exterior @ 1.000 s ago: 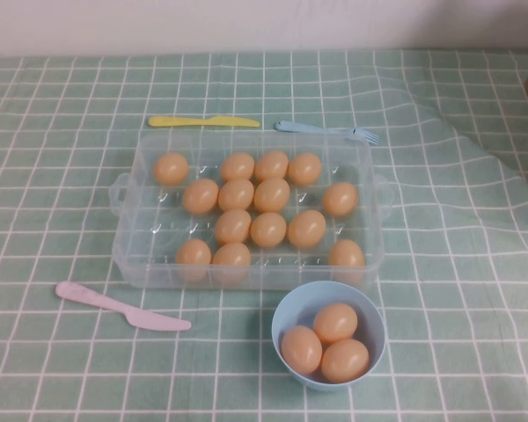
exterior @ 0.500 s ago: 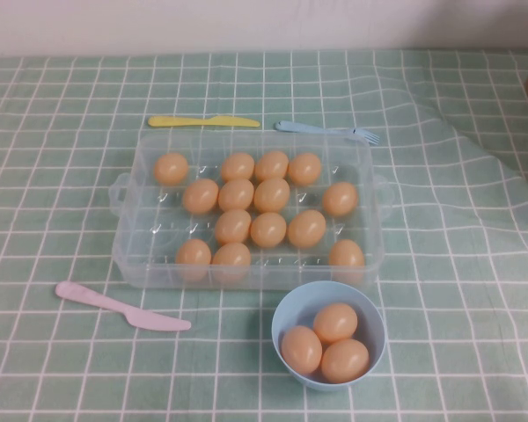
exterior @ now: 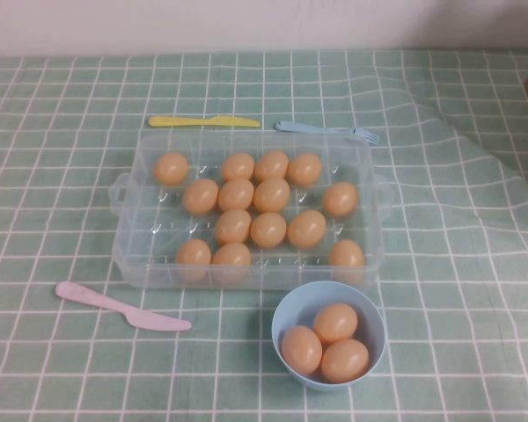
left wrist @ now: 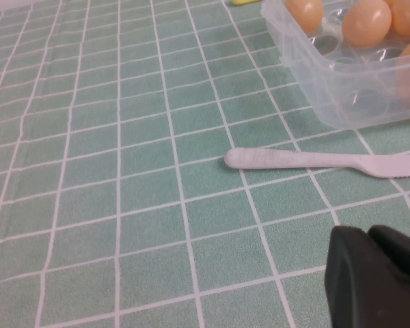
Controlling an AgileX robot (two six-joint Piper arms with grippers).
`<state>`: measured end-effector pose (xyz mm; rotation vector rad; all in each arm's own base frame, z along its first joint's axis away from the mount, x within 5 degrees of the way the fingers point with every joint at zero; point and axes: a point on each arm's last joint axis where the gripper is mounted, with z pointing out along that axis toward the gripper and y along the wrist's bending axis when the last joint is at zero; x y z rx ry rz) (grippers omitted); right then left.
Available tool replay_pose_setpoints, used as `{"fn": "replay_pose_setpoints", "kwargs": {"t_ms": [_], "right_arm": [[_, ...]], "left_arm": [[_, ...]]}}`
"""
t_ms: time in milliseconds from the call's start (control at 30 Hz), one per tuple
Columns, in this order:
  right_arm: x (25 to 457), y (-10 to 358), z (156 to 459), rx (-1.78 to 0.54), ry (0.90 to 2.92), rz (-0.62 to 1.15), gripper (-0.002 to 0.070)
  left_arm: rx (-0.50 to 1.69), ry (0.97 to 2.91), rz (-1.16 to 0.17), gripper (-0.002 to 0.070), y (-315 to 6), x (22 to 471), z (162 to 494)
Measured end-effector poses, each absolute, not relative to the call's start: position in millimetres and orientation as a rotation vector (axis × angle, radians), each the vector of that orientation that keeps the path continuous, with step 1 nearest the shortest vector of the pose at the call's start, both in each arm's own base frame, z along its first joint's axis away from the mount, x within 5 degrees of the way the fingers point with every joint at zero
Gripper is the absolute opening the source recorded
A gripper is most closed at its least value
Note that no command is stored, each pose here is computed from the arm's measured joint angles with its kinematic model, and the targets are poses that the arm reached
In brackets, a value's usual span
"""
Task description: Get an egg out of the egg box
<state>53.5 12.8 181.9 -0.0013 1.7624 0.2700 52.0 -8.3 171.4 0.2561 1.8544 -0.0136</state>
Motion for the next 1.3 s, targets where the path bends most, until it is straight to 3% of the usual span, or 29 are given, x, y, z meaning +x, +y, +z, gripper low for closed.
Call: {"fn": "replay_pose_setpoints", "kwargs": {"t_ms": [233,667,800,1000,1300], "right_arm": [[54.8,14.0,194.8,0.274,1.618,0.561,-0.0017],[54.3,15.7,199.4,0.408,1.571,0.731,-0.0017],[53.8,22.5,223.6,0.356,1.618,0.783,-0.0017],[72.7,39.0,270.7,0.171,1.902,0.771,-0.0017],[137.9,53.4,305.9,-0.107,2.454,0.654,-0.0017]], "left_arm": [[0.256,1.854,-0.014,-0.0003,-8.3,52.0,171.4],[0.256,1.854,-0.014,-0.0003,-8.3,52.0,171.4],[0.256,1.854,-0.014,-0.0003,-8.3,52.0,171.4],[0.256,1.854,-0.014,-0.0003,-8.3,52.0,171.4],[0.256,1.854,-0.014,-0.0003,-8.3,52.0,171.4]]}}
